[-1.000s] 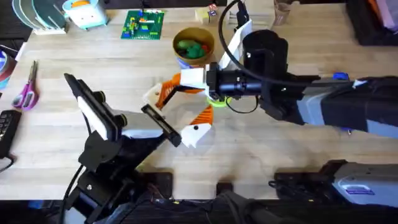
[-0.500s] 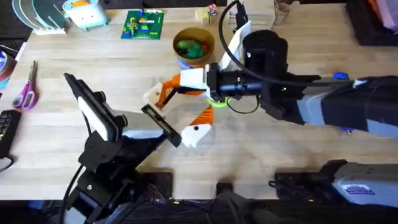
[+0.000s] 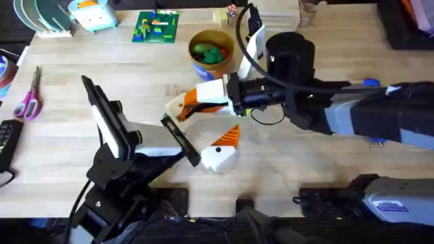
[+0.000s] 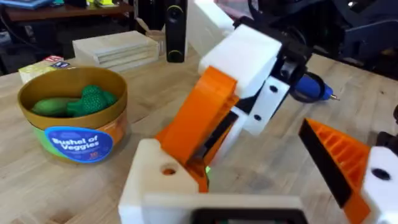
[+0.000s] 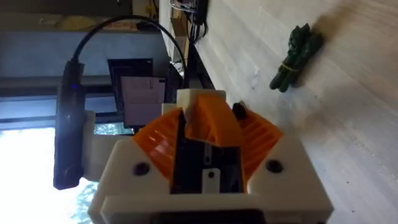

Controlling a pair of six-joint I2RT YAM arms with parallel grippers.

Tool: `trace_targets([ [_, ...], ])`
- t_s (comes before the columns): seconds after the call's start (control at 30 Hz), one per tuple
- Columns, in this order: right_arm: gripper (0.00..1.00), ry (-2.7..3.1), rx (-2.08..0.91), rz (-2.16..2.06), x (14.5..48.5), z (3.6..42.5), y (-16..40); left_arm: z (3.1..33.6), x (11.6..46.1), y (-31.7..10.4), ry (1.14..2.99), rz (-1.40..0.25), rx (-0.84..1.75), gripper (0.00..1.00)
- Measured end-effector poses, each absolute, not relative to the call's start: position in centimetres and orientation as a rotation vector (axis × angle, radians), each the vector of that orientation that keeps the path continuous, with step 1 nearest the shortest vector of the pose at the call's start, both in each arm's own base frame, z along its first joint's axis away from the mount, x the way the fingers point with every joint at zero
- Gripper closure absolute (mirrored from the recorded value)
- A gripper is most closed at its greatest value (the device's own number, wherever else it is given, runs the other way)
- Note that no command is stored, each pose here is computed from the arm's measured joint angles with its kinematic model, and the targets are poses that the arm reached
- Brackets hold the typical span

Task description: Pick up the gripper from the table and insert it into the empty holder that is missing its gripper. Then pick up a screw, insert it into the mounting hole, and use the screwdriver to tighten it. Finally, clean up the table by picking up the vegetable and placing it into the bucket.

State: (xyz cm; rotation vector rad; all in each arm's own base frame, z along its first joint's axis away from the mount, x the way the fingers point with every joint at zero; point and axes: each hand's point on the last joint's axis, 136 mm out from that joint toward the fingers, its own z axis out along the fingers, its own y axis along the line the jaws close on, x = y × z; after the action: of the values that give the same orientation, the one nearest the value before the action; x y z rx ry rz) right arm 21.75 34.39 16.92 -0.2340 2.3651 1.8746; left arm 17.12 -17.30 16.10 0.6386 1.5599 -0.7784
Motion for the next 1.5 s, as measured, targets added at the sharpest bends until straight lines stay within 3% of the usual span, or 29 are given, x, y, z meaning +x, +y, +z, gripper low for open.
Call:
trace_targets([
  [0.83,0.552,2.384,-0.25,1.927,22.1,17.0,32.8,16.1,16.8,-17.5,1.551,-0.789,0.66,0.008],
  [0.97,0.66,2.38,-0.259,1.922,22.1,16.9,32.8,16.1,16.8,-17.5,1.551,-0.789,0.66,0.008],
  [1.13,0.975,2.378,-0.255,1.923,22.2,17.0,32.8,16.1,16.9,-17.5,1.551,-0.788,0.658,0.008],
  [1.5,0.99,2.39,-0.176,1.885,22.4,16.7,33.6,16.1,17.3,-17.1,1.563,-0.766,0.629,0.008],
])
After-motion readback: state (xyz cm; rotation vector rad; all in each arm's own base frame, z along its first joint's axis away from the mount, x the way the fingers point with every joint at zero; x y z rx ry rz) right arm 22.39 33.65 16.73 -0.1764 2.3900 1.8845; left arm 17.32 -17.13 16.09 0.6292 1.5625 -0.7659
